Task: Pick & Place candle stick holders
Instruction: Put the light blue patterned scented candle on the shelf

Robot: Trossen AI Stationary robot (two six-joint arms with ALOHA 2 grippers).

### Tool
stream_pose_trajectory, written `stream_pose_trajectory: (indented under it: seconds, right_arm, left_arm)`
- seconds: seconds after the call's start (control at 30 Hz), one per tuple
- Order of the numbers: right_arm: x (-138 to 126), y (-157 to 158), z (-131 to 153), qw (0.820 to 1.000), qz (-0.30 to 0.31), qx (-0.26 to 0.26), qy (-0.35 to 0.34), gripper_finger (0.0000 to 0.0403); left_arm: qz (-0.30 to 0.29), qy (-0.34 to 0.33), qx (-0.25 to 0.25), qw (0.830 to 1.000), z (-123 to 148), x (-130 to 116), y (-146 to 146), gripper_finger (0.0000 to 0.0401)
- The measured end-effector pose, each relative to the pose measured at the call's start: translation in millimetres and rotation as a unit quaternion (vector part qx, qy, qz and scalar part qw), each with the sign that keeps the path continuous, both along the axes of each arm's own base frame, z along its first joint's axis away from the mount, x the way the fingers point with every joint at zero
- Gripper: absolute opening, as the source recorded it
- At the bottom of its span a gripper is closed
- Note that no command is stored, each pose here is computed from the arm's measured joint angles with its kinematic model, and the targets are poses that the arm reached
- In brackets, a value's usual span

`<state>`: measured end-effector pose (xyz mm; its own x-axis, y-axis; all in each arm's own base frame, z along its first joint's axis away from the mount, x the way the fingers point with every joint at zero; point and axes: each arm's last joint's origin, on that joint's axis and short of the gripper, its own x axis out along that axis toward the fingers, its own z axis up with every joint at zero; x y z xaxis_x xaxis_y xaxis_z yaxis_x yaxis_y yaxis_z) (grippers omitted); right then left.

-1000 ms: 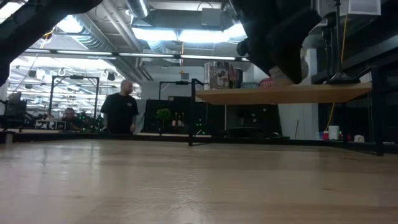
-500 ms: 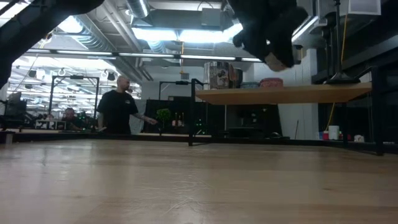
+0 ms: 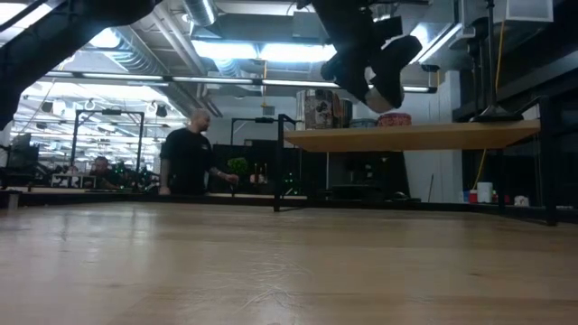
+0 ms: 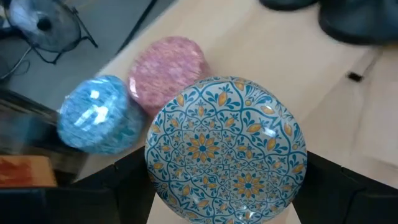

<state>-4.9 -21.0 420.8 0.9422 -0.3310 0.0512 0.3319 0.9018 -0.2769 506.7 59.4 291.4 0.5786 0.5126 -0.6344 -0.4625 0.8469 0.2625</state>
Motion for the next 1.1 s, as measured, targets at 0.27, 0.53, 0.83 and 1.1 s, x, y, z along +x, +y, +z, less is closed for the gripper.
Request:
stream_pose_trajectory:
  seconds: [0.27, 0.53, 0.83, 1.1]
  right_arm:
    - [0.0, 0.0, 0.0, 1.000, 0.000, 0.000, 0.000, 0.0005]
    - [0.0, 0.0, 0.0, 1.000, 0.000, 0.000, 0.000, 0.0005]
    - [0.0, 0.0, 0.0, 1.000, 0.000, 0.000, 0.000, 0.0005]
    - [0.0, 0.0, 0.0, 1.000, 0.000, 0.000, 0.000, 0.0005]
  left_arm:
    - [0.005, -0.003, 0.000, 1.000, 0.9, -0.3, 3.9, 0.0292]
    - [0.016, 0.020, 0.010, 1.000, -1.6, -3.8, 5.5, 0.0292]
    - [-0.001, 0.037, 0.028, 0.999, -1.7, -4.0, 5.8, 0.0292]
    - [-0.017, 0.062, 0.063, 0.996, -1.4, -4.4, 6.6, 0.0298]
